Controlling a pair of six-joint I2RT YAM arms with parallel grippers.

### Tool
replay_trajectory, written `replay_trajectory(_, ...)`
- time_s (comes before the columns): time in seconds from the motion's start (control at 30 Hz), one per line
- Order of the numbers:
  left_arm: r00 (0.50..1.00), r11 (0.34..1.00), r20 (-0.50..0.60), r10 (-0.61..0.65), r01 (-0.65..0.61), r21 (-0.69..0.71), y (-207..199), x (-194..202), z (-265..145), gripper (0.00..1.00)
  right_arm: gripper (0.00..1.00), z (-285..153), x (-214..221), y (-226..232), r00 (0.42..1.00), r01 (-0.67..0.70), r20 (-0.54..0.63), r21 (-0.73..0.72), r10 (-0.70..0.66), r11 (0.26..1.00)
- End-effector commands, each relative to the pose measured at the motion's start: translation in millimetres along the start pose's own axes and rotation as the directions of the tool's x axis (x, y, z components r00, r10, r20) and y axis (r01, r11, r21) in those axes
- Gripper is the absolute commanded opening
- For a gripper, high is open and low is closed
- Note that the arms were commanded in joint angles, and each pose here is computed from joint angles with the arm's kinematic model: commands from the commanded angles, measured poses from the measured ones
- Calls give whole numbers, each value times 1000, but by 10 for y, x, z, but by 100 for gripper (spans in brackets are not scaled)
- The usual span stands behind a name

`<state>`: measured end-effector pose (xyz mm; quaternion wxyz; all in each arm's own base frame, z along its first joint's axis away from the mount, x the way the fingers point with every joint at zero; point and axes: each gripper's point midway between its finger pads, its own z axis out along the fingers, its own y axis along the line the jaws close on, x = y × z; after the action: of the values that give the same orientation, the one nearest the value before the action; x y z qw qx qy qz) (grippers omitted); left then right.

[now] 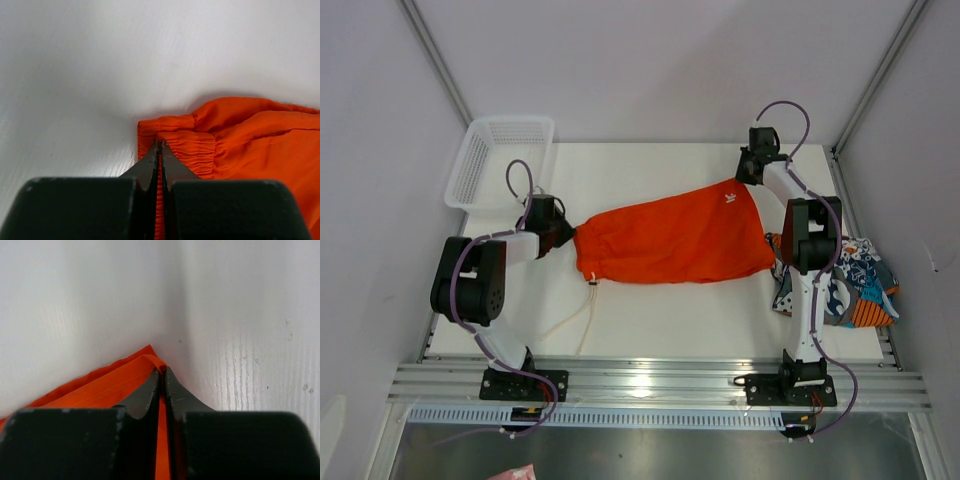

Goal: Fold and stack the shorts

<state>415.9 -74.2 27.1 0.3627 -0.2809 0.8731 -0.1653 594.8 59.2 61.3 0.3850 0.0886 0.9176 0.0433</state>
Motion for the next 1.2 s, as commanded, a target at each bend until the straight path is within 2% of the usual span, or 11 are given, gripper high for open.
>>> replay_trajectory(0.0,1000,999,2,4,-4,-54,106,-32,14,0,10,-53,-321,-35,998,-28,61,-5,28,1000)
replay_trajectory(0.07,1000,999,-3,7,-7,-51,103,-25,8,0,40,-39,-313,-21,998,-31,47,-18,32,999)
replay_trajectory(0.13,1000,999,-3,19,-19,-49,83,-49,5,0,53,-64,-341,0,998,-37,55,-23,38,999)
replay_trajectory(0.27,999,998,41,32,-30,-48,45,-168,-80,2,62,-224,-554,73,994,-37,97,-50,42,998)
replay_trajectory(0.37,997,998,57,45,-42,-56,50,-212,-154,13,62,-475,-687,199,992,-50,111,-107,62,993)
replay_trajectory(0.5,996,999,71,46,-45,-21,-16,-238,-249,30,56,-897,-643,630,987,-81,103,-327,120,942)
replay_trajectory(0.67,995,999,90,36,-39,34,-144,-302,-408,63,48,-1440,-47,1509,996,-82,-32,-647,81,758)
replay_trajectory(0.77,994,998,103,24,-30,59,-192,-321,-519,71,42,-1800,347,2072,997,-54,-75,-754,-3,655)
replay_trajectory(0.87,997,995,79,15,-22,99,-222,-235,-616,73,29,-2105,750,2586,990,-73,-124,-850,-64,522)
replay_trajectory(1.03,999,991,41,-3,-2,130,-135,-35,-722,73,1,-2219,1330,3113,964,-154,-229,-897,-135,415)
replay_trajectory(1.17,1000,989,17,-4,1,148,-52,131,-807,74,0,-2195,1621,3400,950,-192,-265,-915,-168,355)
